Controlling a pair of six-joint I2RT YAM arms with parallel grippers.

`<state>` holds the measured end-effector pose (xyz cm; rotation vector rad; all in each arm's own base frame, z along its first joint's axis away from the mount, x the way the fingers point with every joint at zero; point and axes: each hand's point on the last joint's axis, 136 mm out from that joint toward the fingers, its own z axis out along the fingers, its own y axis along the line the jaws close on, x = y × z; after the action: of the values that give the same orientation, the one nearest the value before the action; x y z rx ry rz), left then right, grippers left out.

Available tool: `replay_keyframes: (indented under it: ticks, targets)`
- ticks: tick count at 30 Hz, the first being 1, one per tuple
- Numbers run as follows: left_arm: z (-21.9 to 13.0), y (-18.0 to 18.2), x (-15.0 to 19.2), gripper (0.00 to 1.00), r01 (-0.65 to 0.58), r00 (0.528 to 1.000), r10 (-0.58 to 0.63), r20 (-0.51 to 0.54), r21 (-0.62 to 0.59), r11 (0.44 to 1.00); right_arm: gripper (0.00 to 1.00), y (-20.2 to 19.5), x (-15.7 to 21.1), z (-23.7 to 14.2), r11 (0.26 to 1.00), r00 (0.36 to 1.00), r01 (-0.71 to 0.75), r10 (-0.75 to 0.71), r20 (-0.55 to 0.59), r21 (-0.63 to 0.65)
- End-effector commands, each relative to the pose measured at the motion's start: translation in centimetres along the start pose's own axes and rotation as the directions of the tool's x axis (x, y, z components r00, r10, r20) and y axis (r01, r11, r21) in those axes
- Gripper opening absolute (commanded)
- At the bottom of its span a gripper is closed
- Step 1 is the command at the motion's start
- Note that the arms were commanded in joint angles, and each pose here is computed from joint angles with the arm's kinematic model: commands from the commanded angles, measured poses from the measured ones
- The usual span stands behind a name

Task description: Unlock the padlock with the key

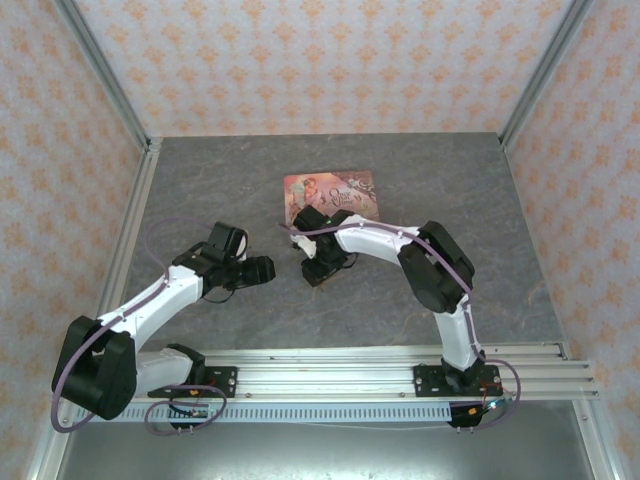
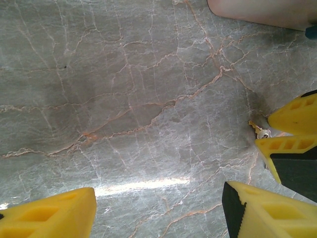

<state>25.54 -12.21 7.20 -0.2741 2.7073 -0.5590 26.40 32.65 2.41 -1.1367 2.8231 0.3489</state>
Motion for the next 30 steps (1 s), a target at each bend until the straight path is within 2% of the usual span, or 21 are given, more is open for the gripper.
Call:
replay_keyframes:
  ticks: [1, 18, 30]
  targets:
    - [-0.1, 0.5, 0.7, 0.7, -0.008, 1.0, 0.008, -0.011, -0.024, 1.0, 0.35, 0.2, 1.5, 1.0, 0.999, 0.997, 0.028, -0.025, -0.079, 0.028]
    - [-0.1, 1.1, 1.0, 0.71, -0.008, 1.0, 0.008, -0.011, -0.045, 0.999, 0.26, 0.8, 2.7, 1.5, 0.998, 0.994, 0.03, -0.025, -0.109, 0.048]
    - [-0.4, 1.3, 1.1, 0.72, -0.019, 1.0, 0.019, -0.002, -0.052, 0.998, 0.1, 1.4, 1.7, 0.0, 0.999, 1.0, 0.0, 0.001, -0.014, 0.033]
